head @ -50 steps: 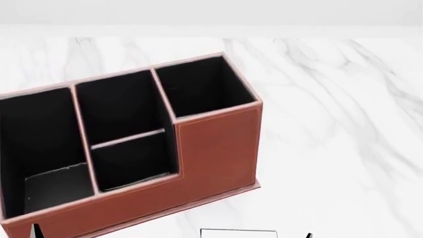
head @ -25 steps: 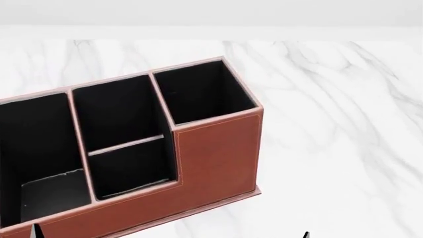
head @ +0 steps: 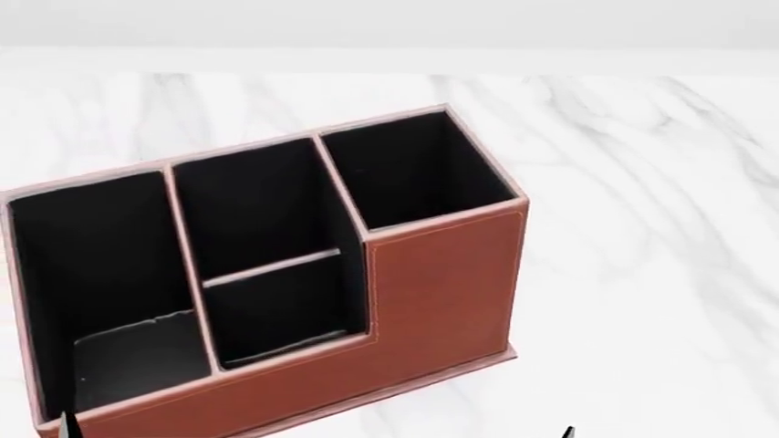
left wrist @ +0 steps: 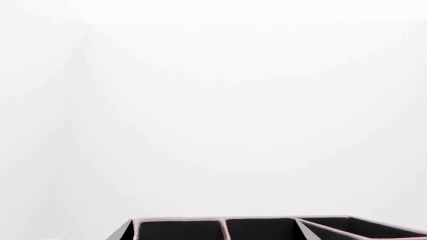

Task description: Pick up the book and place it in the back compartment of the caddy.

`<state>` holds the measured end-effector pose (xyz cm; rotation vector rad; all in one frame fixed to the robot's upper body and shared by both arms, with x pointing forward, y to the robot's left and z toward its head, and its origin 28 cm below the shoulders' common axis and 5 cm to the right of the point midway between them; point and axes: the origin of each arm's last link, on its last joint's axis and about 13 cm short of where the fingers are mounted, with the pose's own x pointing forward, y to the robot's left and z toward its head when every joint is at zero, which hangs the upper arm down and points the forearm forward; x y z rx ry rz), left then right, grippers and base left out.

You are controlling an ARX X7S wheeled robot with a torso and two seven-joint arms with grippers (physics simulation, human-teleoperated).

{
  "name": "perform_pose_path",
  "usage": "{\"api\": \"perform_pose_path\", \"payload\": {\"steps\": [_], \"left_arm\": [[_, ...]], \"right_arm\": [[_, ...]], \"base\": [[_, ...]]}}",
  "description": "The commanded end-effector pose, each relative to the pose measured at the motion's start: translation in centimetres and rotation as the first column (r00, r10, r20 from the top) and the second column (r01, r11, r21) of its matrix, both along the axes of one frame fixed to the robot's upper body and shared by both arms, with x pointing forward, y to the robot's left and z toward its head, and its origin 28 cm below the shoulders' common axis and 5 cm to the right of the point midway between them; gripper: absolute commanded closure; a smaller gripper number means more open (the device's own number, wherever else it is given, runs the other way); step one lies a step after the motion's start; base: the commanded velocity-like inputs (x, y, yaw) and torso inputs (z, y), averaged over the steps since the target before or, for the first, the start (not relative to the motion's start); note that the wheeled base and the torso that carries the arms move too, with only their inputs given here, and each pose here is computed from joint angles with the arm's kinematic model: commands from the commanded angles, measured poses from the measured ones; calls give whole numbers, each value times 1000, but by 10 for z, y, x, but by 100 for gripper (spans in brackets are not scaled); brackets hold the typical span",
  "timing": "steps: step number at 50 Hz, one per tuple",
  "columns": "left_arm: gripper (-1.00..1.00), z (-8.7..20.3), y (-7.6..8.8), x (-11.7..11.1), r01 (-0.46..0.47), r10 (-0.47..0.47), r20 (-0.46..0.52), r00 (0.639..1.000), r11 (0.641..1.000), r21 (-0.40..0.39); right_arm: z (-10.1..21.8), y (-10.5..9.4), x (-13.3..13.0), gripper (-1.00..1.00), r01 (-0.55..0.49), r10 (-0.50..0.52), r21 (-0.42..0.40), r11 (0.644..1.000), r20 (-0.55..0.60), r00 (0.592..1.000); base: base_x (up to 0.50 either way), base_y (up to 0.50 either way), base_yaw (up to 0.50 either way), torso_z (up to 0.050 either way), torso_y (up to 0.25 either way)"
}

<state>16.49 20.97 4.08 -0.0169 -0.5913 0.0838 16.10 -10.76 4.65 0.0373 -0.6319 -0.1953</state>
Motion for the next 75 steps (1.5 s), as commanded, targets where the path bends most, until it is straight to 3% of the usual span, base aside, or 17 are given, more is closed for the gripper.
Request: {"api": "perform_pose_path", "payload": {"steps": [1, 30, 36, 44, 46, 47, 49, 60, 61, 65, 68, 73, 75], "left_arm": [[-100, 0, 0, 0, 2, -2, 0, 1000, 1000, 0], [-100, 4, 2, 2, -3, 3, -10, 1000, 1000, -4], [-100, 7, 12, 14, -10, 10, -40, 999, 1000, -12], [-100, 13, 23, 33, 49, -42, -105, 994, 997, 61], [-100, 14, 26, 37, 126, -112, -151, 982, 988, 86], [-100, 16, 28, 40, 222, -204, -200, 958, 972, 73], [-100, 19, 30, 43, 271, -249, -234, 940, 960, 66], [-100, 31, 49, 74, 359, -320, -339, 885, 932, 58], [-100, 31, 50, 78, 412, -362, -367, 857, 909, 63], [-100, 29, 51, 84, 445, -390, -396, 831, 894, 55], [-100, 29, 51, 87, 517, -447, -422, 788, 854, 61], [-100, 26, 50, 90, 575, -475, -458, 751, 812, 101], [-100, 25, 50, 90, 621, -505, -481, 717, 776, 111]], "right_arm": [[0, 0, 0, -100, 3, -3, 1, 1000, 3, 1000], [-1, 0, 1, -100, -29, 29, 10, 1000, -1, 1000], [-3, 1, 2, -100, -30, 30, 5, 1000, -5, 1000], [-4, 1, 3, -100, -30, 30, -4, 1000, -8, 1000], [-4, 2, 3, -100, -31, 31, -6, 999, -9, 999], [-4, 2, 3, -100, -32, 32, -7, 999, -10, 999], [-4, 1, 4, -100, -31, 31, -7, 999, -10, 999], [-3, 1, 3, -100, -28, 28, -8, 1000, -5, 1000], [-3, 1, 3, -100, -27, 27, -7, 1000, -4, 1000], [-3, 1, 3, -100, -28, 28, -7, 1000, -4, 1000], [-3, 1, 3, -100, -28, 28, -6, 1000, -3, 1000], [-3, 1, 3, -100, -28, 28, -5, 1000, -3, 1000], [-3, 1, 3, -100, -28, 28, -5, 1000, -3, 1000]], "base": [[0, 98, 0, 0, 0], [0, 3, 0, 0, 0], [0, 0, 0, 0, 0], [0, 0, 0, 0, 0], [0, 0, 0, 0, 0], [0, 0, 0, 0, 0], [0, 0, 0, 0, 0], [0, 0, 0, 0, 0], [0, 0, 0, 0, 0], [0, 0, 0, 0, 0], [0, 0, 0, 0, 0], [0, 0, 0, 0, 0], [0, 0, 0, 0, 0]]}}
